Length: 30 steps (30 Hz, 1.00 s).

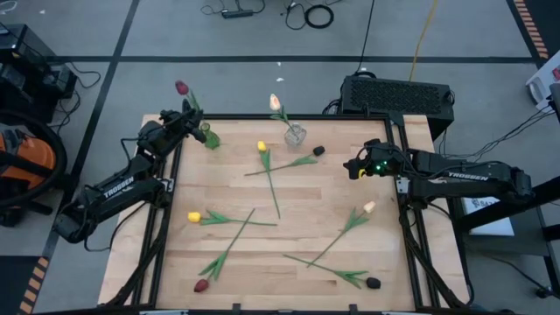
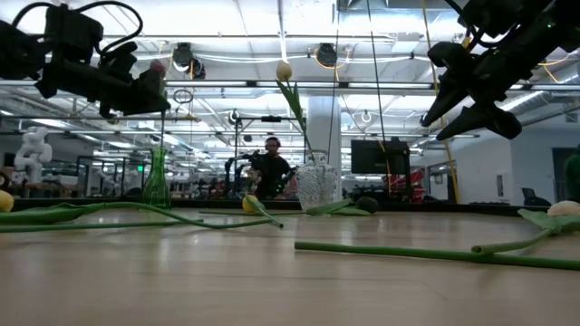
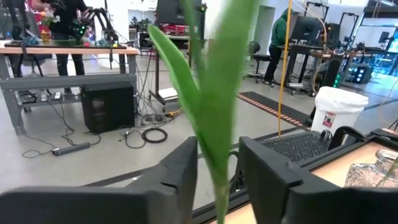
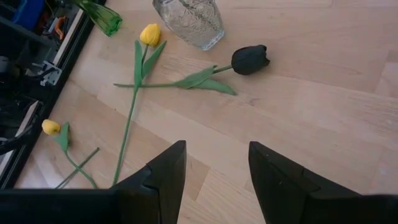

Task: Sort flowers into vase by color
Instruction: Put the top red tulip into the green vase, then put the light pink tulip into the transparent vase

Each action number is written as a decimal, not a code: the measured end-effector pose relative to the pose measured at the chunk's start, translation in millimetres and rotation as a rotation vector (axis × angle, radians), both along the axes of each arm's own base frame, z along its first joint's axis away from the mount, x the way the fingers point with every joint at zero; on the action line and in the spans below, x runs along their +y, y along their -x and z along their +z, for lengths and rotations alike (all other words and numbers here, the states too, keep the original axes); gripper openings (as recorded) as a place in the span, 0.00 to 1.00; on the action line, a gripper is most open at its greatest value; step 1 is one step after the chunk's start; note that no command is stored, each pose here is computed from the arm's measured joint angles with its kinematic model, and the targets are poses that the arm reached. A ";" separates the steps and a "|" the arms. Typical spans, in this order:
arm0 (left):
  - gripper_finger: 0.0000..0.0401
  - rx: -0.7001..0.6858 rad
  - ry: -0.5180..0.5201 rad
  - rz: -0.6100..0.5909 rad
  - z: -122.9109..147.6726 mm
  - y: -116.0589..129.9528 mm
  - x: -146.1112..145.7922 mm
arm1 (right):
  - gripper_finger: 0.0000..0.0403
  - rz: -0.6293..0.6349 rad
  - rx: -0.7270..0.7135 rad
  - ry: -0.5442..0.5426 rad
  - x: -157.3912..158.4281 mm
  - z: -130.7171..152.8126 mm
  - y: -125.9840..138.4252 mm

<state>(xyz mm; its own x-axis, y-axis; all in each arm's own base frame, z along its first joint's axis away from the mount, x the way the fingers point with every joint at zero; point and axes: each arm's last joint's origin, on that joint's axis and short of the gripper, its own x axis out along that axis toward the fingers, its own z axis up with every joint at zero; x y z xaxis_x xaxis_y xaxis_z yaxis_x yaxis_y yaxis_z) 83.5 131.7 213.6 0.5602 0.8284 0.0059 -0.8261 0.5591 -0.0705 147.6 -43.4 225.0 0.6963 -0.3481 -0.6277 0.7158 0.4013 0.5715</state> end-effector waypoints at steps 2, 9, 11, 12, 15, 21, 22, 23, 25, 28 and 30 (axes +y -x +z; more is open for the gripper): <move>0.36 0.000 0.000 0.000 0.0 0.0 0.0 | 0.41 0.001 0.000 0.001 0.0 0.0 0.1; 0.39 -0.041 0.029 -0.001 0.3 -0.1 0.1 | 0.41 0.008 -0.011 0.014 -0.3 1.3 -0.9; 0.39 -0.044 0.033 -0.002 2.4 -0.4 0.4 | 0.41 0.014 -0.018 0.024 -0.4 2.0 -1.6; 0.39 -0.039 0.041 -0.001 3.6 -0.8 0.7 | 0.41 0.015 -0.021 0.026 -0.5 2.4 -1.8; 0.39 0.014 0.115 0.052 6.1 -1.6 2.0 | 0.41 0.017 -0.020 0.028 -0.5 2.5 -1.8; 0.39 0.135 0.267 0.099 19.7 -1.5 1.0 | 0.41 0.026 -0.015 0.039 -0.5 2.6 -1.7; 0.39 0.140 0.282 0.098 22.5 -1.5 0.5 | 0.41 0.029 -0.013 0.042 -0.5 2.5 -1.8; 0.39 0.147 0.292 0.096 26.2 -1.7 -0.1 | 0.41 0.032 -0.012 0.044 -0.5 2.5 -1.8; 0.39 0.163 0.313 0.092 32.4 -1.7 -1.4 | 0.41 0.032 -0.012 0.045 -0.5 2.5 -1.8; 0.39 0.173 0.367 0.094 42.1 -0.7 -4.1 | 0.41 0.036 -0.009 0.048 -0.5 2.5 -1.8; 0.39 0.159 0.417 0.112 49.5 1.1 -6.3 | 0.41 0.037 -0.009 0.051 -0.5 2.5 -1.8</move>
